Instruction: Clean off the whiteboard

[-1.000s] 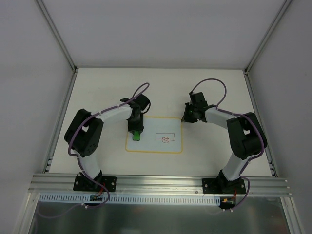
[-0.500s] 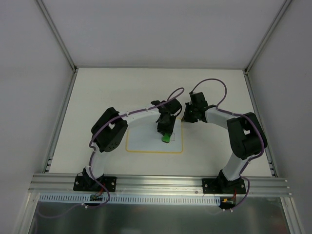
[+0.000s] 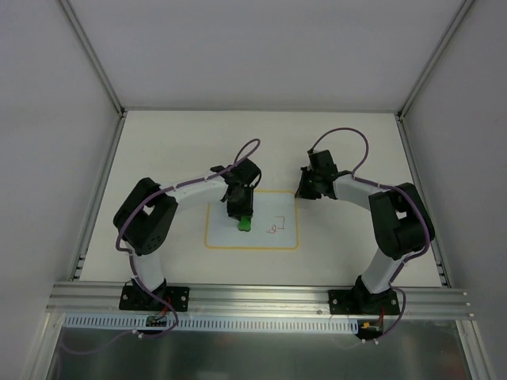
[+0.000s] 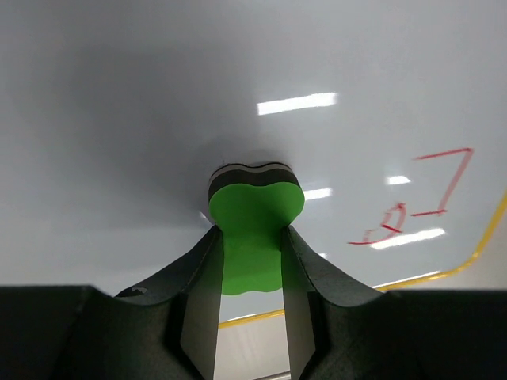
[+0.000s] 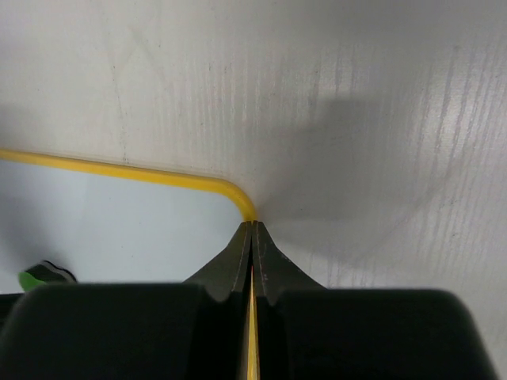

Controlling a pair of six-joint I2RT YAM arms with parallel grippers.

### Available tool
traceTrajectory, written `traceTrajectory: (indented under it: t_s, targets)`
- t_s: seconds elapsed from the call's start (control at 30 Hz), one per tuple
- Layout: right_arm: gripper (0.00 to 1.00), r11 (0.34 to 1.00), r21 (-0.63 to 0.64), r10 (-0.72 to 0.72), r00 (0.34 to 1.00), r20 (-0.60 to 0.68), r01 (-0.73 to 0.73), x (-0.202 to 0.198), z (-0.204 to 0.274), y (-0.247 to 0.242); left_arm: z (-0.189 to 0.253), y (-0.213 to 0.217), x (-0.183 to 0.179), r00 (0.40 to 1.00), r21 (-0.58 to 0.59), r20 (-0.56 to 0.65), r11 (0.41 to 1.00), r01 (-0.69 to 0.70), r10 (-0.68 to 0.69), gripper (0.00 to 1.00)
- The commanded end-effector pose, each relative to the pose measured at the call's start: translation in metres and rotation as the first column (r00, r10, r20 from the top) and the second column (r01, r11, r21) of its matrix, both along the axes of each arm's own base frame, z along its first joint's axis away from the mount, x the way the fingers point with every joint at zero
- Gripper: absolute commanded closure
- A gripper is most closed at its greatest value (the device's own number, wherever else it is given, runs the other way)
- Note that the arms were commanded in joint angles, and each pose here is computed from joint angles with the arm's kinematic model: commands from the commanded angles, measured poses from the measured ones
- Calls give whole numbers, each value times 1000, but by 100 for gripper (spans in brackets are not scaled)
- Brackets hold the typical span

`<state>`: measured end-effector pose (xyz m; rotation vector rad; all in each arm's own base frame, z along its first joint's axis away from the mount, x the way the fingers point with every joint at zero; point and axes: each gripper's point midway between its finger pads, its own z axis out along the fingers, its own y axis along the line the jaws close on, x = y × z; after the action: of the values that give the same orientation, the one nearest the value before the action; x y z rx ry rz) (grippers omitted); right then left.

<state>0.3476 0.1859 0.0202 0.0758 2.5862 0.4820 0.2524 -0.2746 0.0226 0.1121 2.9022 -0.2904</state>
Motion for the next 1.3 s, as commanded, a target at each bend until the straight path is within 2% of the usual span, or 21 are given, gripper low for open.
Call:
traceTrajectory:
  t_s: [0.0,0.1,0.2,0.3,0.33,0.4,0.43,0.63,1.03,1.27]
  targets:
    - [100,996,-80,-28,998,-55,24,-17,-14,-19,-29,92,-29,992,291,-87,954,-68,97,100]
    - [100,997,-78,-29,998,-53,25,-16,-13,-18,-26,100,-32,991,303,-90,951,-64,95,100]
    - [100,997,-79,-23,998,-52,19,-16,-13,-16,-26,88,-34,990,271,-115,962,-42,76,100]
    - [100,997,-80,-23,998,-56,18,-17,-14,-14,-24,53,-29,995,242,-99,970,40,-16,100]
    - [100,997,-78,-21,998,-55,16,-16,-13,-13,-16,34,-22,996,203,-80,977,59,-44,100]
    - [100,997,-75,-23,998,-60,18,-16,-14,-12,-22,5,-30,988,170,-111,978,124,-106,100]
    - [100,997,-71,-21,998,-63,17,-17,-15,-12,-15,-14,-22,986,140,-82,978,153,-142,100]
    - [100,997,-69,-24,998,-54,20,-17,-11,-12,-24,-71,-23,949,127,-42,941,315,-312,100]
    - [100,997,-73,-32,998,-46,28,-15,-8,-15,-30,-81,-4,912,182,9,897,402,-411,100]
    - [100,997,-71,-45,998,-54,41,-15,-9,-16,-18,-80,16,929,192,62,917,348,-366,100]
